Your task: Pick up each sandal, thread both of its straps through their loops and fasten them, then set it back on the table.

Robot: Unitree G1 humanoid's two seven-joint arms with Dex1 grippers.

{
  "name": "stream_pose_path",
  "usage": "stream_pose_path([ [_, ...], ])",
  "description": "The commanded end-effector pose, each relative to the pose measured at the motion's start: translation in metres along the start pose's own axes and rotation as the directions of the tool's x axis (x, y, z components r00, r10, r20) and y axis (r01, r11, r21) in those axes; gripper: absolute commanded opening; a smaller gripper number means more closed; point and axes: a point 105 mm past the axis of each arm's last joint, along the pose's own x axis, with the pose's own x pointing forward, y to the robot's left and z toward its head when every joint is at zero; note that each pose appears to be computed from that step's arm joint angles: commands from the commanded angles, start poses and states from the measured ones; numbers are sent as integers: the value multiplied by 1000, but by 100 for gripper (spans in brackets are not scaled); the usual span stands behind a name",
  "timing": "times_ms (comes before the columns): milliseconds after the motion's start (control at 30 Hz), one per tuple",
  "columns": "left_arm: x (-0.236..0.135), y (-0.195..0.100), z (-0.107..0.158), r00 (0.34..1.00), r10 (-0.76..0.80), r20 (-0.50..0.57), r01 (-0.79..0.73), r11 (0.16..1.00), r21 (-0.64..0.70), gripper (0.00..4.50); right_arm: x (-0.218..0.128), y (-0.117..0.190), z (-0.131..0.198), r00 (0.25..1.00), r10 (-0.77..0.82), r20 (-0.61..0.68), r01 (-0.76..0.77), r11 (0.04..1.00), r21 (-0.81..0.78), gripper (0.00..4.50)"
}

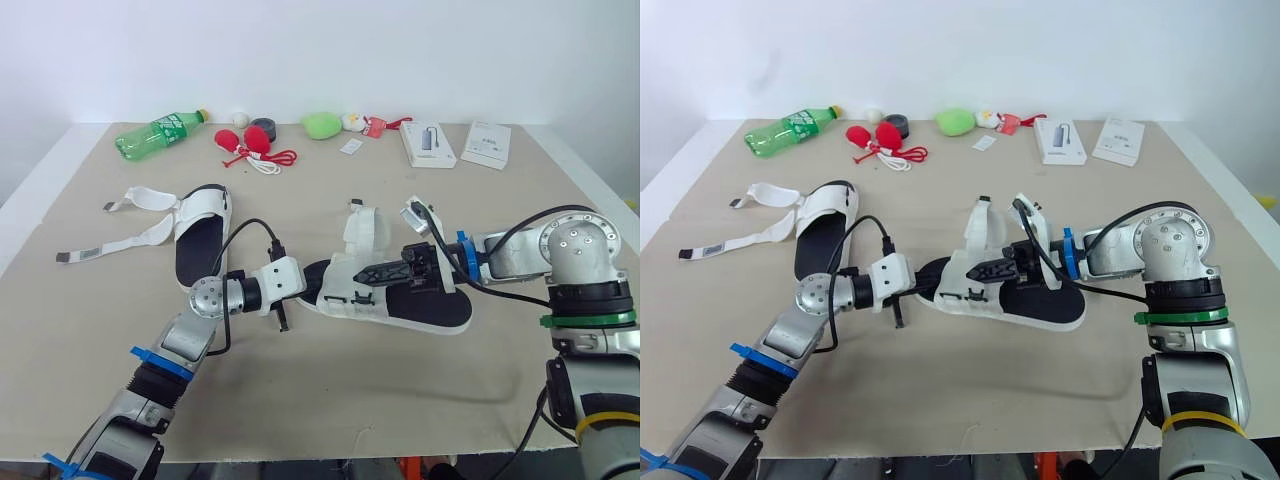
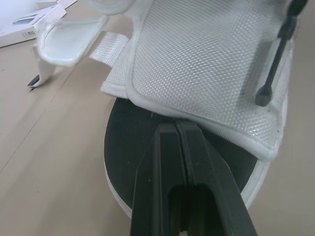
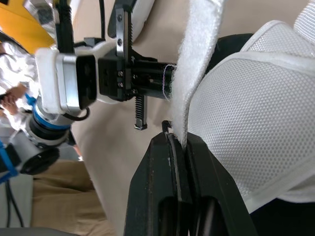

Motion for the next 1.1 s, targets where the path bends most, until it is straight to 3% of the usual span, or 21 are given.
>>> stream_pose_path([
  [33, 2, -8, -12, 998, -32, -46, 31, 999, -20, 0, -3, -4, -6, 998, -56, -14, 56, 998, -42, 2],
  [300, 2, -7, -13, 998, -32, -49, 31, 999, -19, 0, -4, -4, -5, 998, -57, 4, 57, 996, -74, 2],
  [333, 2, -7, -13, 998, -31, -50, 30, 999, -19, 0, -4, 0, -4, 999, -36, 4, 36, 996, -82, 57],
  [400, 2, -7, -13, 998, -31, -51, 30, 999, -18, 0, -5, 4, -3, 1000, -8, 3, 8, 996, -94, 89],
  [433, 2, -7, -13, 998, -32, -51, 31, 999, -19, 0, -5, 6, -2, 1000, -10, 12, 12, 994, -112, 144],
  [500, 2, -7, -13, 998, -32, -51, 32, 999, -19, 0, -6, 10, 3, 999, -5, 32, 10, 988, -152, 202],
  [533, 2, -7, -13, 998, -33, -51, 32, 999, -20, 0, -6, 11, 5, 999, 0, 38, 6, 987, -163, 252],
  [867, 5, -7, -12, 998, -35, -45, 35, 999, -16, 0, -12, -2, 43, 985, -72, 160, 102, 976, -192, 252],
  [967, 5, -7, -12, 998, -34, -44, 33, 999, -15, 0, -14, -7, 47, 978, -86, 189, 121, 975, -186, 169],
  [1033, 5, -7, -12, 998, -32, -45, 31, 999, -14, 0, -13, -5, 44, 981, -73, 178, 107, 976, -190, 67],
  [1100, 4, -6, -12, 998, -31, -46, 31, 999, -14, 0, -12, -2, 37, 985, -59, 161, 90, 977, -191, 7],
])
